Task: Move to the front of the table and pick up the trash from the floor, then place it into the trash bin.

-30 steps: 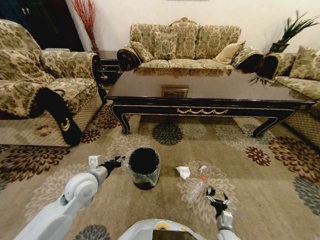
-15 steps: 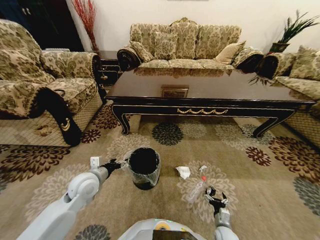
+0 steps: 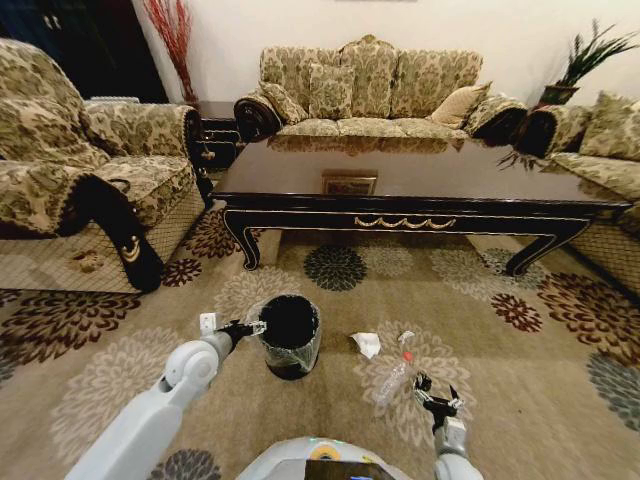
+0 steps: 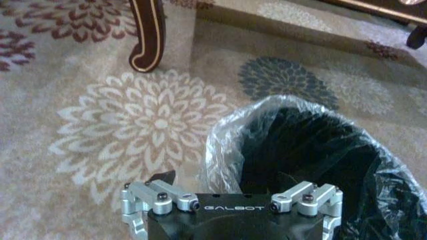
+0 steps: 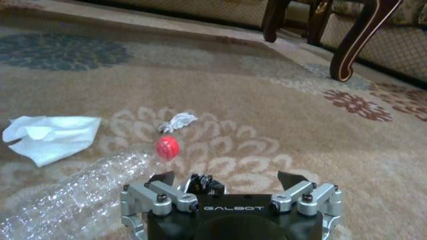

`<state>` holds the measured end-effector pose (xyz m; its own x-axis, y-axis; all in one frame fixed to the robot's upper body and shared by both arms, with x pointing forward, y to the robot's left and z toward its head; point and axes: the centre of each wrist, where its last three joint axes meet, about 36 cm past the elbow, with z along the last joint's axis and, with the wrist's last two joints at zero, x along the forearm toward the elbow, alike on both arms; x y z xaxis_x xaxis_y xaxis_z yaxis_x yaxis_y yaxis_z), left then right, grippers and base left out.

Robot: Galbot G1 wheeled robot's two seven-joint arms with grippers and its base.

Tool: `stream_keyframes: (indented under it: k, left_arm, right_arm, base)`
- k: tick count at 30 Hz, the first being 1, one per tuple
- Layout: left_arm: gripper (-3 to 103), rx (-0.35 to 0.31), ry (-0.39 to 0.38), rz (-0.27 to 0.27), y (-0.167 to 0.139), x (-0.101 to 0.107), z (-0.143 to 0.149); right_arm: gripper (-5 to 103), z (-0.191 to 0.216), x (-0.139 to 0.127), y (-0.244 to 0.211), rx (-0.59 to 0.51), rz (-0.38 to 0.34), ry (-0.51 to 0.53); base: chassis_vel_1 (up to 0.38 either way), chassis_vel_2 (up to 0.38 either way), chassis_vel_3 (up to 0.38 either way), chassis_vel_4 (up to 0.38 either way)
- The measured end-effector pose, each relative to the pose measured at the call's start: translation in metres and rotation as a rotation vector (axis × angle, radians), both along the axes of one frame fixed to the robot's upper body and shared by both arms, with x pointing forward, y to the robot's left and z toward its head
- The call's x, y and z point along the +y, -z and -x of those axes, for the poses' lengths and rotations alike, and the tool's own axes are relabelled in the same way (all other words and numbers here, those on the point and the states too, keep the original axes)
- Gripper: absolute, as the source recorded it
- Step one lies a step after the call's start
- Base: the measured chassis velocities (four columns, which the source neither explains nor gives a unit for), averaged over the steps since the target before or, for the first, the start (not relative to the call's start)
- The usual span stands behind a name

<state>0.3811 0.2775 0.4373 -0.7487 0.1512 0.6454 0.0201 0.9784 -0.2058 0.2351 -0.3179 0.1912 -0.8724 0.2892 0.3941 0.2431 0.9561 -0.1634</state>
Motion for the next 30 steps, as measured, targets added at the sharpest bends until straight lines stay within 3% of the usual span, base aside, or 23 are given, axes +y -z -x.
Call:
stream_keyframes:
  k: [2,5,6,9,14,15,17,20,30]
  left_arm:
    - [101,0.007,-0.002,0.001,0.001,0.000,-0.001]
    - [88,0.022,-0.006,0.008,0.002,0.001,-0.001]
    - [88,0.022,-0.006,0.008,0.002,0.001,-0.001]
    - [72,0.022,-0.007,0.010,0.001,0.004,-0.001]
    - [60,0.020,-0.004,0.010,0.000,0.003,0.000]
    - [50,0.019,-0.006,0.007,-0.001,0.003,0.001]
    - [50,0.018,-0.006,0.005,-0.001,0.002,0.001]
    - [34,0.019,-0.005,-0.003,0.000,0.001,0.005]
    - [3,-0.003,-0.011,-0.045,-0.008,0.010,0.009]
  right_arm:
    - [100,0.000,-0.001,-0.001,-0.001,0.000,0.002]
    - [100,0.001,-0.004,-0.002,-0.001,0.003,0.007]
    - [100,0.001,-0.004,-0.002,-0.001,0.003,0.007]
    - [100,0.001,-0.005,-0.002,-0.001,0.004,0.008]
    - [100,0.000,-0.003,-0.001,-0.001,0.001,0.007]
    - [100,0.000,-0.002,-0.001,-0.002,0.000,0.007]
    - [100,0.000,-0.002,-0.001,-0.001,-0.001,0.007]
    - [100,0.000,-0.002,0.001,0.002,-0.002,0.011]
    - [100,-0.005,-0.002,0.004,0.002,-0.013,0.026]
  base:
    - [0.000,0.000,0.000,0.000]
    - [0.000,0.000,0.000,0.000]
    - [0.000,0.000,0.000,0.000]
    - [0.000,0.000,0.000,0.000]
    - [0.000,0.000,0.000,0.000]
    - [0.000,0.000,0.000,0.000]
    - [0.000,0.000,0.000,0.000]
    - [0.000,0.000,0.000,0.000]
    - [0.000,0.000,0.000,0.000]
